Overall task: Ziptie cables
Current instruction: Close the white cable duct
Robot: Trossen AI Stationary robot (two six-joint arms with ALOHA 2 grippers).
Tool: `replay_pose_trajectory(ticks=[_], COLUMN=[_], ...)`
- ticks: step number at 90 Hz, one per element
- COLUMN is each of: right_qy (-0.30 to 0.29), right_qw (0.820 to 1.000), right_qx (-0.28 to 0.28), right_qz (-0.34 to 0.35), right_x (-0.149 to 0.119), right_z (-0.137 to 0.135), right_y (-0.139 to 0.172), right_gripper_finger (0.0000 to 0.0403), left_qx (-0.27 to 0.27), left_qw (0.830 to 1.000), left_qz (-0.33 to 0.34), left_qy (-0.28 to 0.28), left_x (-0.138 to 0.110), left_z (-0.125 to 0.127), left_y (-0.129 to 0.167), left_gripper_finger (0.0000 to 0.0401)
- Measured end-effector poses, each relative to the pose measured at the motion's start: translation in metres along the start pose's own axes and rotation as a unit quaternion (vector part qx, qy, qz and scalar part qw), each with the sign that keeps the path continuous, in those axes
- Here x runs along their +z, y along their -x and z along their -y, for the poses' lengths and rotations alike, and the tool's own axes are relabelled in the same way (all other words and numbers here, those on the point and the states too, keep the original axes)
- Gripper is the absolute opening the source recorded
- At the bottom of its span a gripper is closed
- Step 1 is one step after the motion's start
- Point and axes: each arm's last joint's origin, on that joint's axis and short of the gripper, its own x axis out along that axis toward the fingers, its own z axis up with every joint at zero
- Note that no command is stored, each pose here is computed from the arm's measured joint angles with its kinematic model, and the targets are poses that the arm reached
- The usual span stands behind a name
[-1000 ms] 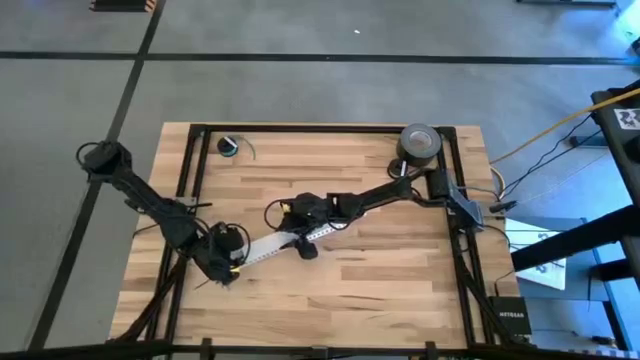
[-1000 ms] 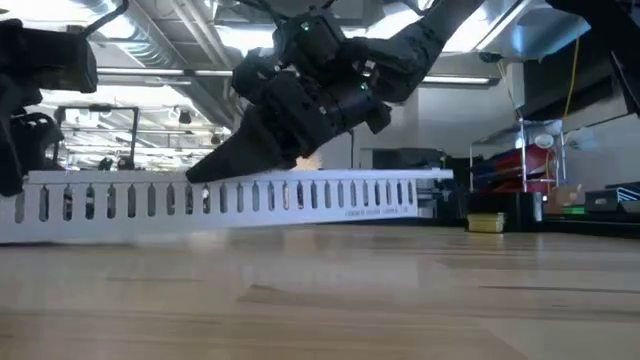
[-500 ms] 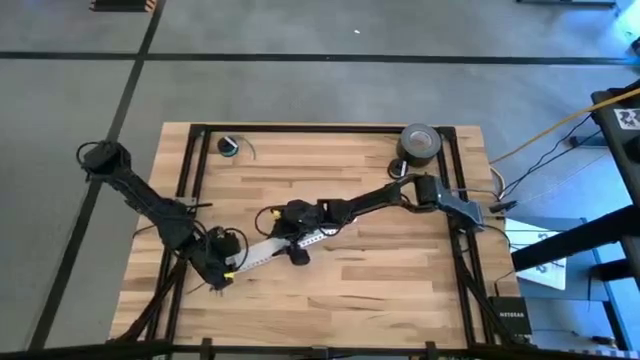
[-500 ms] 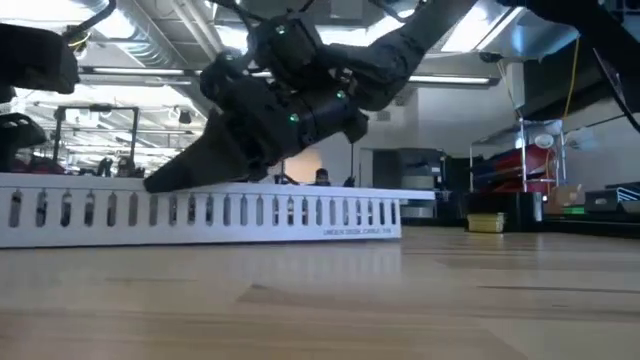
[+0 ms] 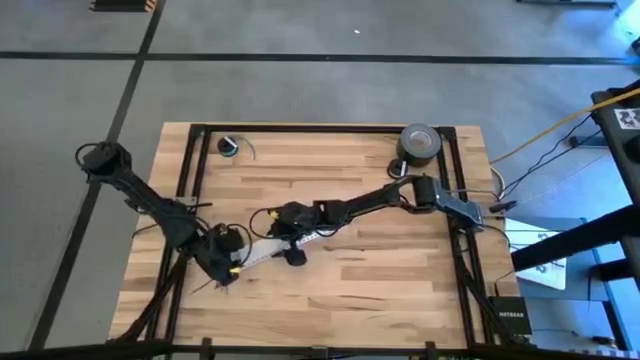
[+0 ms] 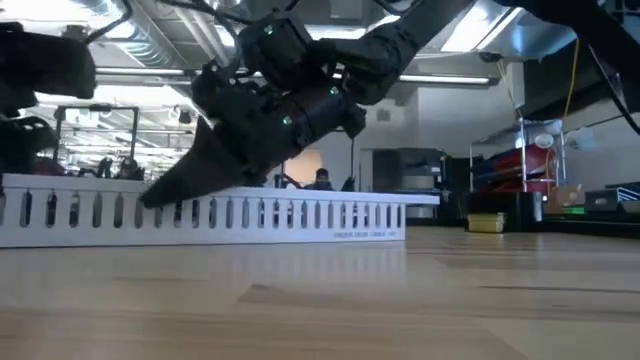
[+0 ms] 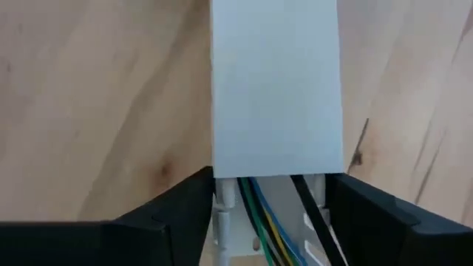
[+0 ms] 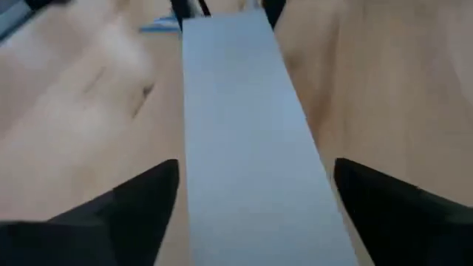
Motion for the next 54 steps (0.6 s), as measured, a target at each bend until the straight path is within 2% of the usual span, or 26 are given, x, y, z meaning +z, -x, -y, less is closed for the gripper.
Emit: replay_pose_trajectory(ticks=[17,31,39,54], right_qy=[-0.003,-0.052,-0.056,-0.023], right_qw=[0.995,0.985,0.980,0.988], right_qx=[0.057,0.114,0.112,0.047], right_qz=[-0.083,-0.122,-0.155,-0.148], right_x=[0.004,-0.001,-0.003,0.017], right_z=[0.025,0.049,0.054,0.054], right_y=[0.017,0.044,0.064,0.101], right_gripper_finger=[0.0395,0.0398,0.0399,0.0399], left_qx=[-0.007,-0.029,-0.018,0.004], left_qw=[1.000,0.996,0.992,0.987], left_qz=[0.025,0.089,0.126,0.148], left_qy=[0.008,-0.006,-0.026,-0.062], left_x=[0.019,0.042,0.054,0.074], left_z=[-0.005,-0.005,-0.009,-0.011], left_y=[-0.005,-0.009,-0.012,-0.004], left_gripper_finger=[0.0294,0.0305,0.0305,0.0305])
